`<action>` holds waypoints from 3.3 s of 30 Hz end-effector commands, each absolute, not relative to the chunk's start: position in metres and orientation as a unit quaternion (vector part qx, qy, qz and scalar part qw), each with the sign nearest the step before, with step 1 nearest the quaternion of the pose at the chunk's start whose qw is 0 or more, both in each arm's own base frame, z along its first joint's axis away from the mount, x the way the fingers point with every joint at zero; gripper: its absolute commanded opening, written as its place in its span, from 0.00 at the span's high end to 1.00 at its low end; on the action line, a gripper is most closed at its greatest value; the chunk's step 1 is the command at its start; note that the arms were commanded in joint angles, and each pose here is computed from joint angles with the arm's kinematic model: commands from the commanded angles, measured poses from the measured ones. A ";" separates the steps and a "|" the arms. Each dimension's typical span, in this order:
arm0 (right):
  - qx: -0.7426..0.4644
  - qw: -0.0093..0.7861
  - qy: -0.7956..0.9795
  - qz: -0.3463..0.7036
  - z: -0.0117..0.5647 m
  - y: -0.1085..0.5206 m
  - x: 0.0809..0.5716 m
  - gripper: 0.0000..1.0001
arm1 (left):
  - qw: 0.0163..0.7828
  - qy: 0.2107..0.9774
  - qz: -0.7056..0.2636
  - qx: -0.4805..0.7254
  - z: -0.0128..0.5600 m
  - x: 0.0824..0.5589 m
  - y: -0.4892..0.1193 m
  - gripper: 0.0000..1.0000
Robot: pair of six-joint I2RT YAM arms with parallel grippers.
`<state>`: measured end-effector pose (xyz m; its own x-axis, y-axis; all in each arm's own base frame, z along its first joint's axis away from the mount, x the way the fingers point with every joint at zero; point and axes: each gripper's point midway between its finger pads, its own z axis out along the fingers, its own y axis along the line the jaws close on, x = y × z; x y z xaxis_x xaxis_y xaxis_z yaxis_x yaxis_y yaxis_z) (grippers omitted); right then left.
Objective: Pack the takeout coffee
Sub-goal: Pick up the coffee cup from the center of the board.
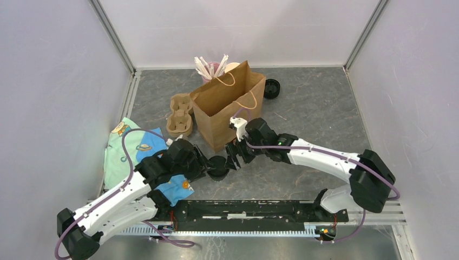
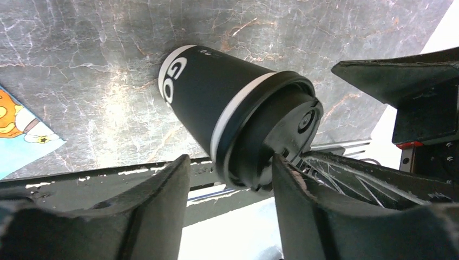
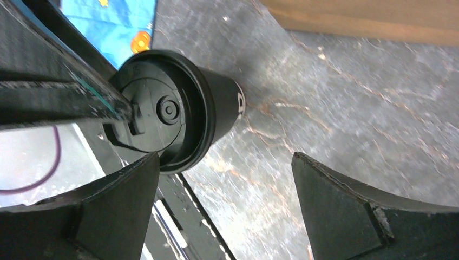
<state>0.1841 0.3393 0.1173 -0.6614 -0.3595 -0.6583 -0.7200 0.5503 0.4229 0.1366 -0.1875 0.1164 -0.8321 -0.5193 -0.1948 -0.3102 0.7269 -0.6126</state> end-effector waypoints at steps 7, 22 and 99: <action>-0.370 0.291 0.853 0.225 0.132 0.318 0.161 0.04 | 0.252 0.914 -0.254 -0.190 0.174 0.147 -0.163 0.25; -0.340 0.324 0.871 0.146 0.108 0.336 0.200 0.08 | 0.212 0.900 -0.312 -0.218 0.169 0.136 -0.180 0.22; -0.486 0.294 0.817 0.103 0.137 0.401 0.193 0.19 | 0.308 0.871 -0.286 -0.255 0.218 0.137 -0.129 0.19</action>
<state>0.1926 0.3993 0.1344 -0.3755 -0.7121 -0.5932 -0.8500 0.5198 -0.0859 0.1273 -0.1252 0.1972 -0.7141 -0.5921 -0.3735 -0.2948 0.7382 -0.6067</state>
